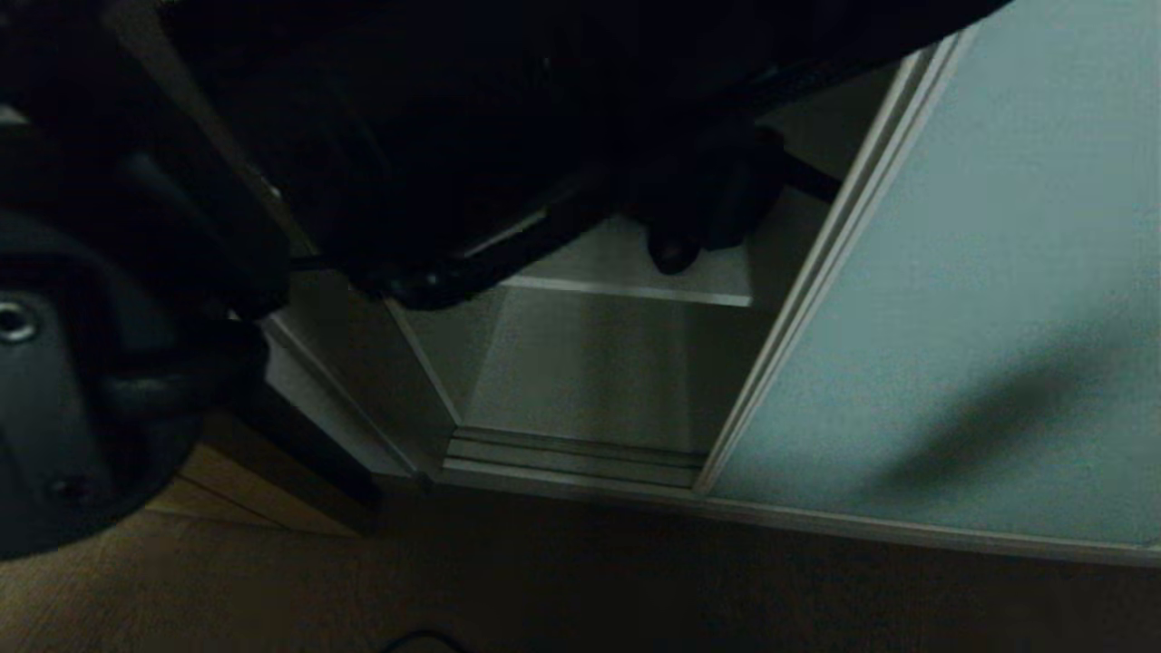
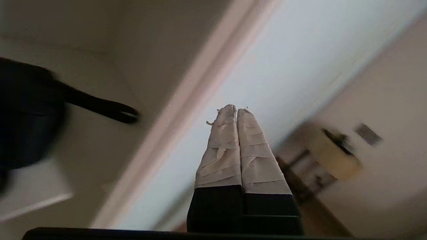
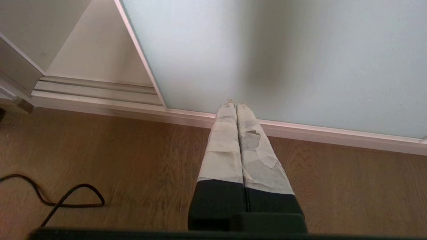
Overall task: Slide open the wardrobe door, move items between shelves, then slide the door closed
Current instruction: Open the door
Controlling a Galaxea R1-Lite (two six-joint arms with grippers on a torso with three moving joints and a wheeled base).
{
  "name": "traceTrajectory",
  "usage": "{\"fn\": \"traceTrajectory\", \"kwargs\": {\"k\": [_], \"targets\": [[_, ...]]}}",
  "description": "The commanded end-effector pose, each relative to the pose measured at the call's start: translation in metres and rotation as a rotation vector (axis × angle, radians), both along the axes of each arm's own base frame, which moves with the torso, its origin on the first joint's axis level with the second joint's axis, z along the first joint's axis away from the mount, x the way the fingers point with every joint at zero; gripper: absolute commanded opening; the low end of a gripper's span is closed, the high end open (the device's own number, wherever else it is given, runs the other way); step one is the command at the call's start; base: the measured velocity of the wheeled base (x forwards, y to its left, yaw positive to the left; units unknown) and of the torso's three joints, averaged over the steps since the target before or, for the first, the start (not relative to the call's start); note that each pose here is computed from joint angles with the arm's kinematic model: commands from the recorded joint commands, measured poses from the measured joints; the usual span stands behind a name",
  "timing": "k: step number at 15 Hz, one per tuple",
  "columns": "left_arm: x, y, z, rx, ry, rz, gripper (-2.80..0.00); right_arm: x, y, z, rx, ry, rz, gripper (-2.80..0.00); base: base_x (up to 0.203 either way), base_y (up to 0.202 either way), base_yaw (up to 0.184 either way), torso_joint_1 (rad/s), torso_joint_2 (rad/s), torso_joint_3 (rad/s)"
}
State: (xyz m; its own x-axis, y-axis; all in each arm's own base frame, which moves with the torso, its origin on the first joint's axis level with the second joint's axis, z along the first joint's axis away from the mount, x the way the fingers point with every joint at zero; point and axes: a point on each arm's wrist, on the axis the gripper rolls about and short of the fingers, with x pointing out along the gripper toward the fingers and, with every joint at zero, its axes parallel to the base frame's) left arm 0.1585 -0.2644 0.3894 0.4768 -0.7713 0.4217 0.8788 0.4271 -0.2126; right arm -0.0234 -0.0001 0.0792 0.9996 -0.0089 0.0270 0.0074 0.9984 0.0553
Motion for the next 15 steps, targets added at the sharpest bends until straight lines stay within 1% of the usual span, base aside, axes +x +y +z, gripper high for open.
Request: {"fn": "traceTrajectory", "kwargs": {"k": [1, 3, 4, 6, 9, 12, 15], "targets": [[0.014, 0.001, -0.005, 0.013, 0.004, 0.043, -2.80, 0.000, 0.000, 0.000, 0.000, -0.001, 0.000, -2.80, 0.000, 0.000, 0.000, 0.000, 0.00, 0.000], [0.039, -0.019, -0.022, 0.059, 0.011, 0.091, -2.80, 0.000, 0.000, 0.000, 0.000, -0.001, 0.000, -2.80, 0.000, 0.000, 0.000, 0.000, 0.00, 0.000], [0.051, -0.030, -0.025, 0.059, 0.003, 0.119, -2.80, 0.000, 0.000, 0.000, 0.000, -0.001, 0.001, -2.80, 0.000, 0.000, 0.000, 0.000, 0.00, 0.000], [0.072, -0.044, -0.023, 0.035, -0.026, 0.177, -2.80, 0.000, 0.000, 0.000, 0.000, -0.001, 0.000, -2.80, 0.000, 0.000, 0.000, 0.000, 0.00, 0.000], [0.102, -0.067, -0.038, 0.055, -0.064, 0.245, -2.80, 0.000, 0.000, 0.000, 0.000, -0.001, 0.000, -2.80, 0.000, 0.000, 0.000, 0.000, 0.00, 0.000], [0.111, -0.082, -0.057, 0.098, -0.059, 0.246, -2.80, 0.000, 0.000, 0.000, 0.000, -0.001, 0.000, -2.80, 0.000, 0.000, 0.000, 0.000, 0.00, 0.000], [0.107, -0.091, -0.061, 0.107, -0.067, 0.219, -2.80, 0.000, 0.000, 0.000, 0.000, -0.001, 0.001, -2.80, 0.000, 0.000, 0.000, 0.000, 0.00, 0.000]]}}
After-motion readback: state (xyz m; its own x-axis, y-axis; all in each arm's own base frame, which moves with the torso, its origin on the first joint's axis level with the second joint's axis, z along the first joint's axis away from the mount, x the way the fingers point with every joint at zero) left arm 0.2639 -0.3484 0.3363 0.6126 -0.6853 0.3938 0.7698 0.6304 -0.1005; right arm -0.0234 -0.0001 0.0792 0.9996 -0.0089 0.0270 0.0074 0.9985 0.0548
